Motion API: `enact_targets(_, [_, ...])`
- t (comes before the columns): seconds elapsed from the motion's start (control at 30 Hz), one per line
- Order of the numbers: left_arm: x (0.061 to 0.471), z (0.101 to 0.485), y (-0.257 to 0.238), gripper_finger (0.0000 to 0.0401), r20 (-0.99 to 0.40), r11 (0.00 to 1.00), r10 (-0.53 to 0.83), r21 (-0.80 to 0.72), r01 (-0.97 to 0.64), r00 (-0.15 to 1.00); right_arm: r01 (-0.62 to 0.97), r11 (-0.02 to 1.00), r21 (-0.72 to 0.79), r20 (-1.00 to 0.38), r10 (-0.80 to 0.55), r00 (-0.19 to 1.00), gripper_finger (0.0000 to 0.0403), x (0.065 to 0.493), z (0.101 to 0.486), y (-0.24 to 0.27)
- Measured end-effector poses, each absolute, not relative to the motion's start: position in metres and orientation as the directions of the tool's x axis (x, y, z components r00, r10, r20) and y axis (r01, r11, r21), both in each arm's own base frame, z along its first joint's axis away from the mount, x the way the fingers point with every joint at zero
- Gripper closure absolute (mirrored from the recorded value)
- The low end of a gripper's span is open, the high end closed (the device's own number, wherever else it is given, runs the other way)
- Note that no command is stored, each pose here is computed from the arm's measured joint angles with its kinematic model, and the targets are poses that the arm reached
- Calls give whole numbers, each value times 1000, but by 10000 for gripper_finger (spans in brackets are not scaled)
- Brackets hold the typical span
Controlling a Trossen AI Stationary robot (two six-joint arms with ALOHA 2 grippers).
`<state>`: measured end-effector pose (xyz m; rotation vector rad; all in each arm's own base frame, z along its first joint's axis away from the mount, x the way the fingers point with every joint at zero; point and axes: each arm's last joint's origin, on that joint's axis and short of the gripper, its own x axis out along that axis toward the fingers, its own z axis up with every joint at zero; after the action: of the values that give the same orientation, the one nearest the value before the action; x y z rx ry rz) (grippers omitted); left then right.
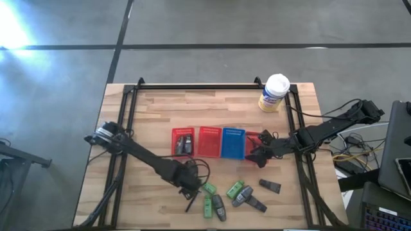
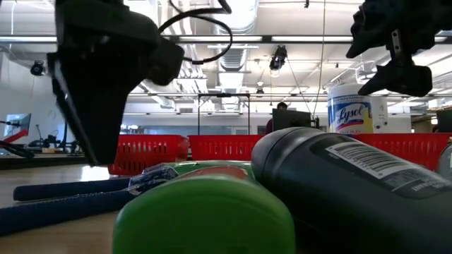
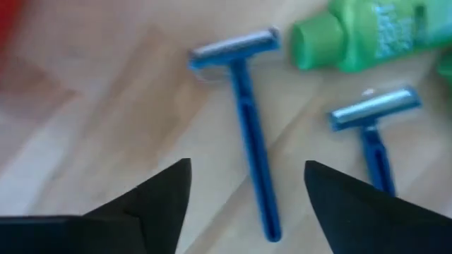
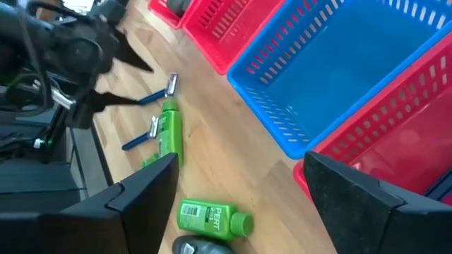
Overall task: Pick & Place Travel size toiletries
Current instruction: Put the blue razor into the right orange basket
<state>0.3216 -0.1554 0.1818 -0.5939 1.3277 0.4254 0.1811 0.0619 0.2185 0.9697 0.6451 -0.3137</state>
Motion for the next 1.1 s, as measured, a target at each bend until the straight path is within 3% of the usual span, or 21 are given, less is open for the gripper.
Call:
enact_targets(0.13, [325, 185, -161, 112, -990, 780, 30, -65, -622, 141, 509, 558, 656, -639, 51, 768, 97, 181, 218, 62])
enact_targets(0.47, [325, 149, -183, 139, -996, 802, -1, -54, -595, 89, 511, 577, 637, -662, 71, 746, 114, 179, 216, 63])
enact_targets(0.63, [324, 144, -184, 214, -997, 813, 7, -40, -581, 77, 518, 579, 630, -673, 73, 736, 127, 178, 215, 63])
enact_targets(0.83, [324, 143, -184, 366, -996, 858, 31, -17, -513, 85, 518, 584, 625, -675, 71, 734, 141, 178, 215, 63])
enact_targets(1.1, [324, 152, -183, 380, -993, 892, 16, -38, -451, 115, 513, 593, 620, -675, 70, 734, 153, 178, 215, 63])
